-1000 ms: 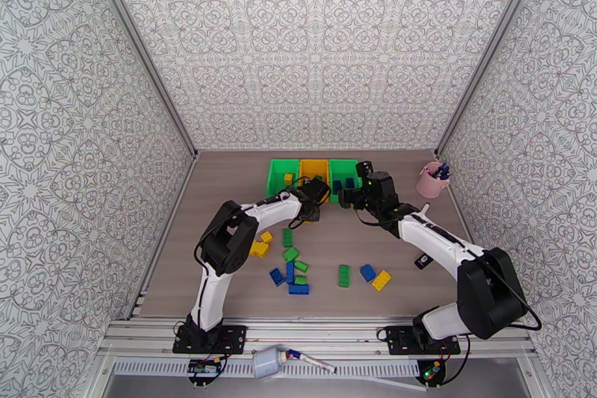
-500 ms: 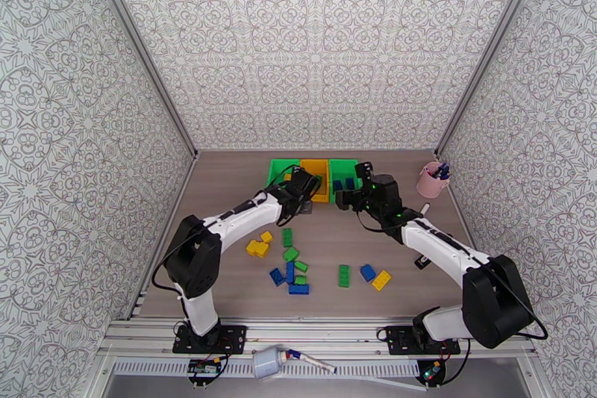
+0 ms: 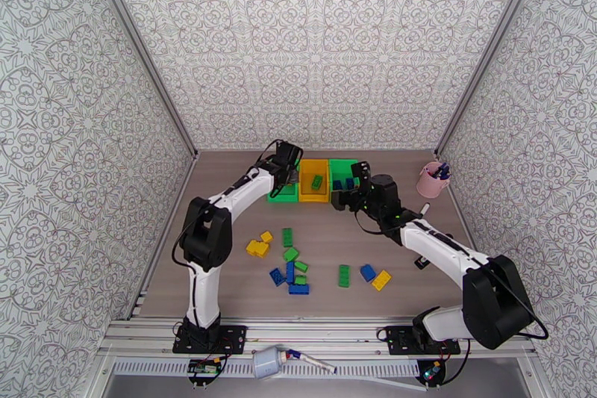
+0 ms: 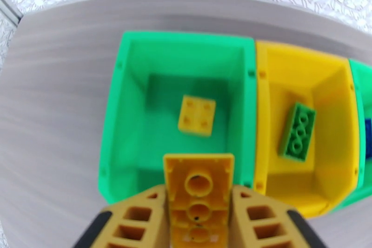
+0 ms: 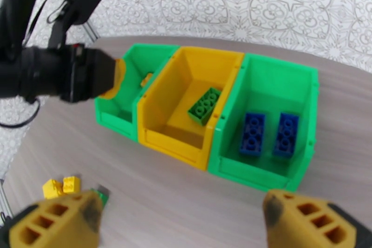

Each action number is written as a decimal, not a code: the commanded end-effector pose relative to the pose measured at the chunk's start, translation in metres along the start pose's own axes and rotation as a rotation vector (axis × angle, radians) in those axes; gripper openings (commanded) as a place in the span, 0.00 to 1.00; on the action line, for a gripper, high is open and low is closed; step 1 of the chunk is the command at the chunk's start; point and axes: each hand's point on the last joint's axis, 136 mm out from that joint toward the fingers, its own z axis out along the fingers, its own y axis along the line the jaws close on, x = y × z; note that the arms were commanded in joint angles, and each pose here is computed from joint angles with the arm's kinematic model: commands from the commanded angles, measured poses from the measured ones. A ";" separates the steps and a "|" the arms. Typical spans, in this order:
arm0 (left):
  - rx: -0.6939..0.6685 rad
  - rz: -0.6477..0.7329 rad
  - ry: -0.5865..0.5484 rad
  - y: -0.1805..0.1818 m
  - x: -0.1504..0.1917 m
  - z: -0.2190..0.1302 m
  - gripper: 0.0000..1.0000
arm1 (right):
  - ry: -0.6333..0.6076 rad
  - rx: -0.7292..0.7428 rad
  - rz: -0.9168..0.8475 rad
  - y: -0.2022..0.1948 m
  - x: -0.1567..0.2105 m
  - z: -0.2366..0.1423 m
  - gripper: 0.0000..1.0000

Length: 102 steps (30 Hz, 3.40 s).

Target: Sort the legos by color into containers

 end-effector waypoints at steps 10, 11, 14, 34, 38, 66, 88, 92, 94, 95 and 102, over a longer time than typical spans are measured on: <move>0.025 0.036 0.046 0.002 -0.010 0.027 0.52 | 0.005 -0.018 -0.046 0.015 -0.006 0.003 0.96; 0.037 0.029 0.019 0.001 -0.020 0.015 0.56 | 0.008 -0.019 -0.058 0.017 -0.006 0.004 0.96; 0.044 0.023 -0.007 0.002 -0.026 -0.005 0.70 | 0.029 -0.026 -0.091 0.024 -0.002 0.011 0.96; 0.241 0.535 0.359 0.053 0.127 -0.120 1.00 | 0.080 -0.152 -0.241 0.058 0.009 0.013 1.00; 0.214 0.669 0.473 0.066 0.156 -0.114 1.00 | 0.101 -0.170 -0.258 0.060 0.012 0.016 1.00; 0.128 0.782 0.799 0.087 0.224 -0.059 0.62 | 0.143 -0.157 -0.254 0.057 0.022 0.020 1.00; 0.180 0.685 0.654 0.070 0.193 -0.077 0.29 | 0.133 -0.169 -0.244 0.060 0.019 0.017 1.00; 0.192 0.589 0.489 0.058 0.159 -0.079 0.26 | 0.115 -0.173 -0.228 0.061 0.019 0.014 1.00; 0.202 0.524 0.400 0.052 0.140 -0.079 0.26 | 0.110 -0.175 -0.220 0.061 0.018 0.013 1.00; 0.214 0.490 0.349 0.047 0.129 -0.080 0.25 | 0.108 -0.177 -0.219 0.062 0.017 0.013 1.00; 0.206 0.317 0.075 0.026 0.057 -0.063 0.25 | 0.077 -0.186 -0.205 0.064 0.010 0.017 1.00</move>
